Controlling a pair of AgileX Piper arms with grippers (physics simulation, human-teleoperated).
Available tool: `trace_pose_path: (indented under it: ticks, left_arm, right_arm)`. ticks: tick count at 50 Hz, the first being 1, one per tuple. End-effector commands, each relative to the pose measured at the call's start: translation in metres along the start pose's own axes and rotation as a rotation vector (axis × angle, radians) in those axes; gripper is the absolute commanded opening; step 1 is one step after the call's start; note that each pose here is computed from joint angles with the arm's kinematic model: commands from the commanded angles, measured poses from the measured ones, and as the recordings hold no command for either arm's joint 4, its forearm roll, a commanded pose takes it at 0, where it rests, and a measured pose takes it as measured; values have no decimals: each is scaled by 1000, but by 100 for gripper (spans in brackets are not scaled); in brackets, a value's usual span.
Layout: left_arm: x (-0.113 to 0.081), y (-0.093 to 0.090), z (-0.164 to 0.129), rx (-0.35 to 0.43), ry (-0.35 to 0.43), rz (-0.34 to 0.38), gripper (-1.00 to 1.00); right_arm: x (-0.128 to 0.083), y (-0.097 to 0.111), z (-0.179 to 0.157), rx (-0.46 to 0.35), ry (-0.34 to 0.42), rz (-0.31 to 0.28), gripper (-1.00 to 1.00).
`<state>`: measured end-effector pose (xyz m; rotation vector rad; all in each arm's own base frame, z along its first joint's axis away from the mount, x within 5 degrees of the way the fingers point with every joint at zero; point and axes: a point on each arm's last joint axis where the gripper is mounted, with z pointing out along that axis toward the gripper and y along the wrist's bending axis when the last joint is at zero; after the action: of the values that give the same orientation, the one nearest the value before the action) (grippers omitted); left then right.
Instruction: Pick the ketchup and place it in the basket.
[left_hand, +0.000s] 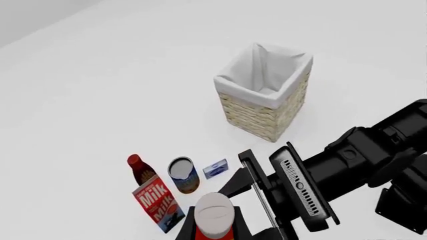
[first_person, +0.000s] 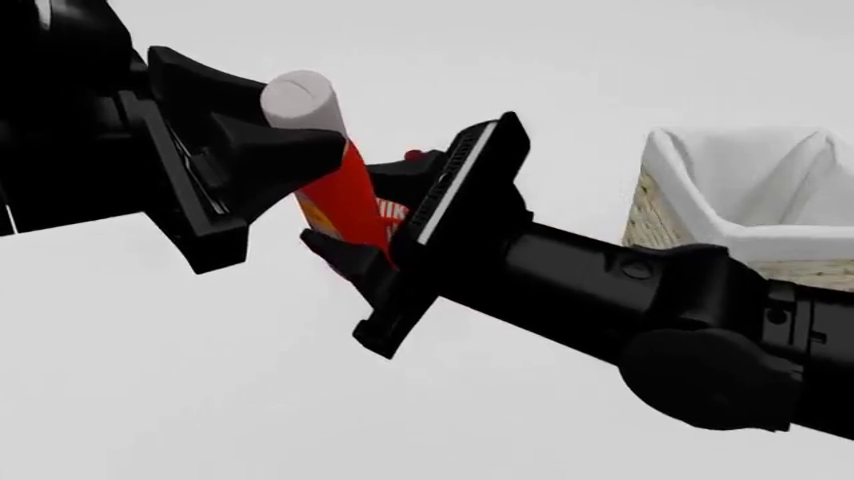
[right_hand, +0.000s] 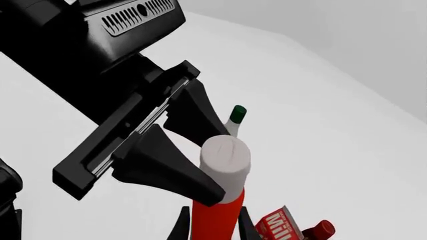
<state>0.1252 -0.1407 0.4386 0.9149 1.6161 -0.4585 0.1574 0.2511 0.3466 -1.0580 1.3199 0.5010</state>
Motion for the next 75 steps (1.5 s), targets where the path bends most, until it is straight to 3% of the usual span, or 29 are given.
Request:
trace_pose_path:
  ticks: [1, 9, 10, 11, 26, 31, 40, 49, 60, 75]
  left_arm:
    - [-5, 0, -5, -2, -26, 4, -100]
    - [-5, -4, -3, 22, -22, 1, -100]
    - [-3, -3, -4, 12, -30, 32, -100]
    - [-3, -2, -4, 10, -31, 21, 100]
    - [-21, -8, -26, 46, -126, -9, 100]
    - [-30, -6, -43, 40, -185, -14, 100]
    - [-37, -2, -57, 26, -224, -23, 100]
    - [-48, 4, -89, -8, -315, -45, 100]
    - [-38, 11, -120, -99, -361, -109, 100]
    - [-16, 13, -137, -207, -371, -160, 100]
  right_arm:
    - [6, 1, -2, -1, 9, -15, -100]
    - [5, -4, -5, 14, 7, -14, -100]
    - [5, -4, -5, 15, 7, -15, -100]
    - [5, -4, -5, 15, 7, -14, -100]
    - [9, -9, -5, 29, 25, -12, -100]
    - [13, -10, -7, 36, 35, 4, -100]
    - [19, -10, -11, 39, 46, 18, -100]
    - [12, -16, -21, 57, 36, 26, -100]
    - [6, -27, -39, 97, 30, 39, -100]
    - [-16, -44, -70, 158, 8, 35, -100]
